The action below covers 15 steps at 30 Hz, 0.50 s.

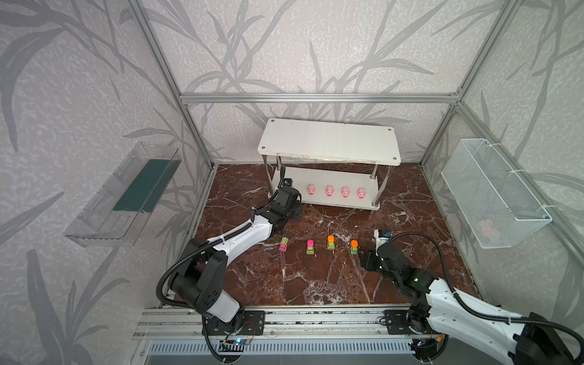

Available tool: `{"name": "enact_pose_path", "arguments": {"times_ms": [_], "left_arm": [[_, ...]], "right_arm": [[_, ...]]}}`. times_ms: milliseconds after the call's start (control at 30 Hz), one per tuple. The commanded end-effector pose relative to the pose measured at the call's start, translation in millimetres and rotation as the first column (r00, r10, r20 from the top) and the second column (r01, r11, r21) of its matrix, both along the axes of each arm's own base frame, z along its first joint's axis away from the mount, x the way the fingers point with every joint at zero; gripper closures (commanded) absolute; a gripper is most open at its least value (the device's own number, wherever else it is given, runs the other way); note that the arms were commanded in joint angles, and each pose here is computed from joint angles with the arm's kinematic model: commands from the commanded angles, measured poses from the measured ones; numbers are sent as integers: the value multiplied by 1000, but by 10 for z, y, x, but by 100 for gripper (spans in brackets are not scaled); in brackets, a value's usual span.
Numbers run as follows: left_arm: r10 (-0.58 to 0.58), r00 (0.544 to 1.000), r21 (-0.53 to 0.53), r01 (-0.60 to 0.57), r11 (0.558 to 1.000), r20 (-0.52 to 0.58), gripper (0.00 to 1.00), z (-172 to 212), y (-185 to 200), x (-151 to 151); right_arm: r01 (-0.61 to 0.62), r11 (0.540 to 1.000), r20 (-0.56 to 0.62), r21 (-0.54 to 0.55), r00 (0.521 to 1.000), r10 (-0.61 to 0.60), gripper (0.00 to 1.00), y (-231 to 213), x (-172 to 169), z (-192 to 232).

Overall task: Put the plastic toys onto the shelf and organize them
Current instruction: 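Lift the pig with the left gripper and carry it to the shelf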

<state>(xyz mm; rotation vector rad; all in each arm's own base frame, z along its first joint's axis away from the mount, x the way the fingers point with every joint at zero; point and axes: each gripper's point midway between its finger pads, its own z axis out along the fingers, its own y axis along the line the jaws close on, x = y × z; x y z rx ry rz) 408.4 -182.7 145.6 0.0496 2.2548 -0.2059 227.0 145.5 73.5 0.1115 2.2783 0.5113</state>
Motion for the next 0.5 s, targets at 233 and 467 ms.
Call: {"name": "enact_pose_path", "arguments": {"times_ms": [233,467], "left_arm": [[12,994,22,-15,1000,107,65,99,-8,610],[16,994,29,-19,999,107,64,-6,-20,842]], "right_arm": [[11,1000,2,-9,1000,-11,45,-46,44,-34],[24,1000,-2,-6,1000,-24,45,-94,14,-33]]}}
